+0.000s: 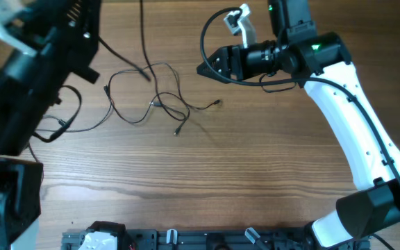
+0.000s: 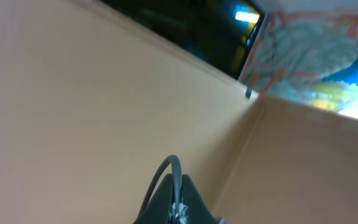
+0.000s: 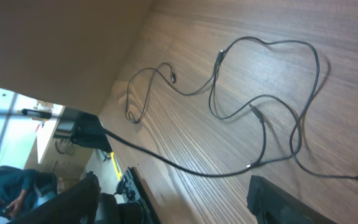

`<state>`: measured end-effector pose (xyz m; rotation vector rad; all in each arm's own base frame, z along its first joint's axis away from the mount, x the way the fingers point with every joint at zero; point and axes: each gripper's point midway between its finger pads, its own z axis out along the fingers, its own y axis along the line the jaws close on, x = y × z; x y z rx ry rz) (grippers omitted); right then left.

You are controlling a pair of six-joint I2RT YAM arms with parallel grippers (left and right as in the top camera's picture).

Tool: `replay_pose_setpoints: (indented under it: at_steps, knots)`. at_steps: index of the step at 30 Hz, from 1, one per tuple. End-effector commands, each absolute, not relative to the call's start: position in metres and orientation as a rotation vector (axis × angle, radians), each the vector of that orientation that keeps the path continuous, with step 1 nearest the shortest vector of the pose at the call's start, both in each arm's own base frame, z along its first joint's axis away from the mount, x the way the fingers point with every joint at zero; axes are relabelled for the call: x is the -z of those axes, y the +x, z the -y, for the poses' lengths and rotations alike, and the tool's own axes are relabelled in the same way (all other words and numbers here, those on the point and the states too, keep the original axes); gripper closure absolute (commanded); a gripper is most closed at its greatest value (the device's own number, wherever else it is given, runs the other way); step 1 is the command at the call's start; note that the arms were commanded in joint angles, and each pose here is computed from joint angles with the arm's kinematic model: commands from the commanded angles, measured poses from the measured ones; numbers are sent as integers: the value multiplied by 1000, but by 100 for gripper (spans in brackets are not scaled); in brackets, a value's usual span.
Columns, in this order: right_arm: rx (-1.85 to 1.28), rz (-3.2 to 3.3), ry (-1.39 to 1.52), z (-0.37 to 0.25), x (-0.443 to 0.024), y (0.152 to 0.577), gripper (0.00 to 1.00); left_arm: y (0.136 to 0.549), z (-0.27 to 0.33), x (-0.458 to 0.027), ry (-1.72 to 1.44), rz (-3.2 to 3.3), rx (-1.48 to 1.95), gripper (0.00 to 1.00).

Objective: Untangle cables

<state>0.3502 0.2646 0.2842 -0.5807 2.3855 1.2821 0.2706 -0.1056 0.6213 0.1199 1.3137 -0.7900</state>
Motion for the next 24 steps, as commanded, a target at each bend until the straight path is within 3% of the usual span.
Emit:
replay_pose_setpoints:
  at_steps: [1, 7, 11, 16, 24]
  knots:
    - [-1179, -2408, -559, -259, -285, 351, 20, 239, 77, -672, 39, -1136, 731, 96]
    - [-1164, -2384, -665, -267, -282, 343, 18, 195, 29, -724, -97, -953, 564, 96]
    - [-1137, -2388, -689, -269, -279, 341, 19, 199, -2, -723, -189, -942, 376, 96]
    - [-1124, -2420, -694, -266, -274, 336, 18, 261, -63, -691, -348, -1052, 67, 96]
    - [-1050, -2556, -645, -252, -251, 327, 18, 366, -174, -627, -504, -1182, -58, 96]
